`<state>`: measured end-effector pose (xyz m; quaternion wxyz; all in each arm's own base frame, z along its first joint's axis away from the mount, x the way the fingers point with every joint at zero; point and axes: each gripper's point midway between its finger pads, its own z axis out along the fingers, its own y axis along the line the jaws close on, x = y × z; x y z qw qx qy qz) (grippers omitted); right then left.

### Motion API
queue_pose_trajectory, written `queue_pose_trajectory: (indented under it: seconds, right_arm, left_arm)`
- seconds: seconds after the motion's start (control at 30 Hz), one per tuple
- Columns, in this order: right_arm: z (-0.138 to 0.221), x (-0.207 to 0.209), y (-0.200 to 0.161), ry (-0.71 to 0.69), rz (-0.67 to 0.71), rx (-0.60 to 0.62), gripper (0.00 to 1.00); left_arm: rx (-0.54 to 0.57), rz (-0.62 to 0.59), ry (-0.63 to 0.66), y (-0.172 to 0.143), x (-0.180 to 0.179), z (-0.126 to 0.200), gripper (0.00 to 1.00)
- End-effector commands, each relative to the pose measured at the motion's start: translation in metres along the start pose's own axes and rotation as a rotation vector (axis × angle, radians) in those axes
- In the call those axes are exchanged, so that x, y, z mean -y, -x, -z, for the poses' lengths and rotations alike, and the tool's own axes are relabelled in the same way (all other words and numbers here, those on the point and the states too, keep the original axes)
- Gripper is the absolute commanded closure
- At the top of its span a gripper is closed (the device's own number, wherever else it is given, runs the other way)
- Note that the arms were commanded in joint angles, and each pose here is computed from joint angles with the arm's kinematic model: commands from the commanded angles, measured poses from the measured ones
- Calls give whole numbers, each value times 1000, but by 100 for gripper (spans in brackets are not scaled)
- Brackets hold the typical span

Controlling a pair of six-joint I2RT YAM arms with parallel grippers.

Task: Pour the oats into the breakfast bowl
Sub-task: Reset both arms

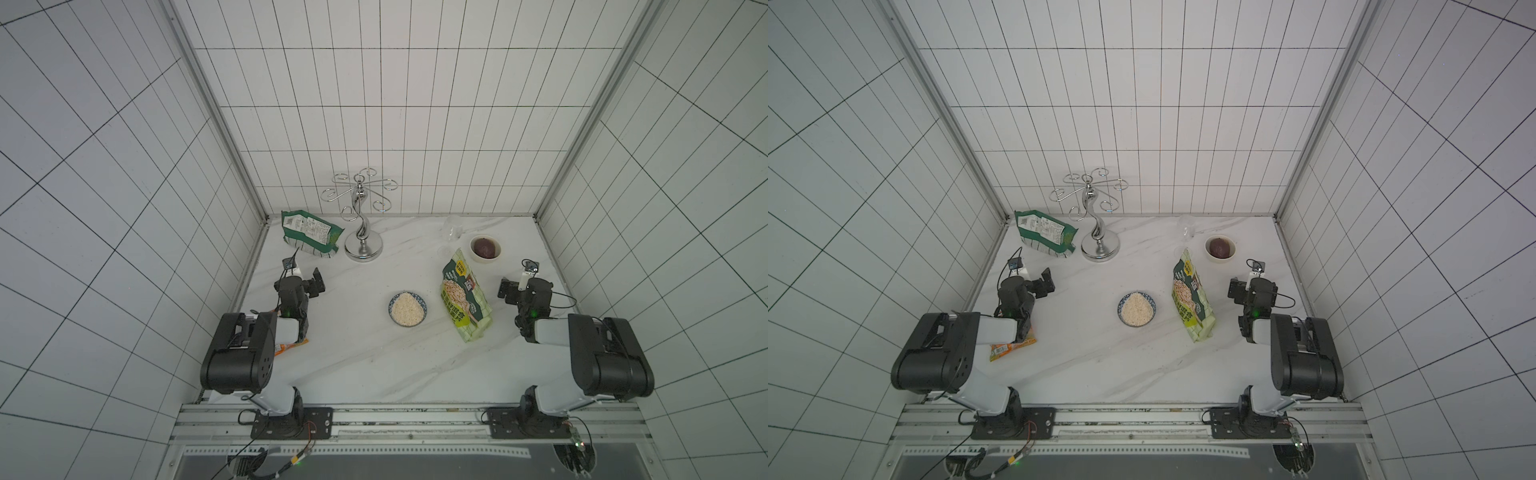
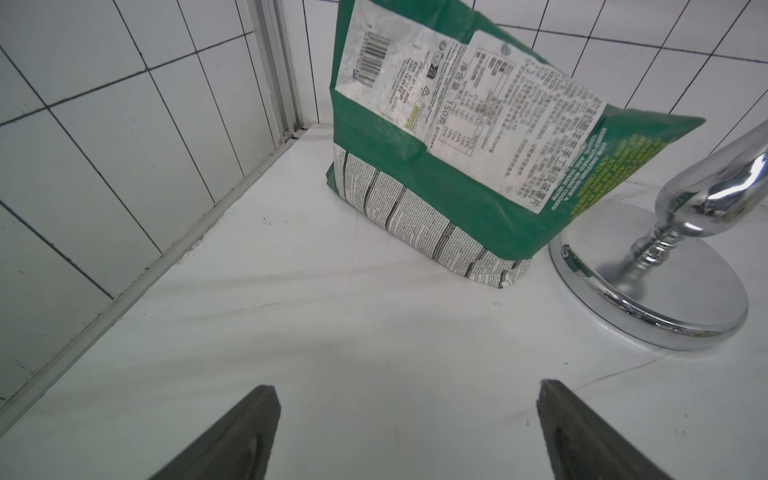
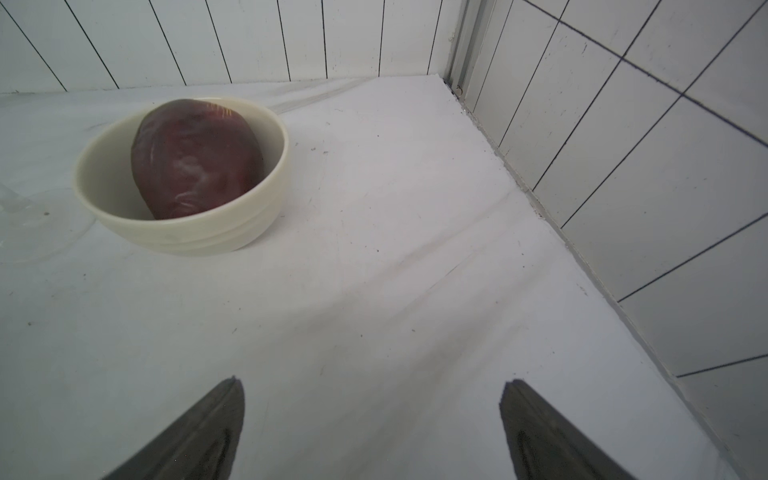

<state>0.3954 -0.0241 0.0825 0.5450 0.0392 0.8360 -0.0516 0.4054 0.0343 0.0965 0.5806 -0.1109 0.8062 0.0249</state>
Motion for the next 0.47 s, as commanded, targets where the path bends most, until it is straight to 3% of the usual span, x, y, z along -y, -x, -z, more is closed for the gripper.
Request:
queue_pose_trajectory:
  seconds: [0.0,0.43]
  right_arm:
    - [-1,-3,12,28,-29,24,1]
    - [-1,-3,12,28,-27,26,1]
  left_arm:
    - [29,-12,-11,18,5,-1,2]
    - [28,-13,-3,17,4,-1,2]
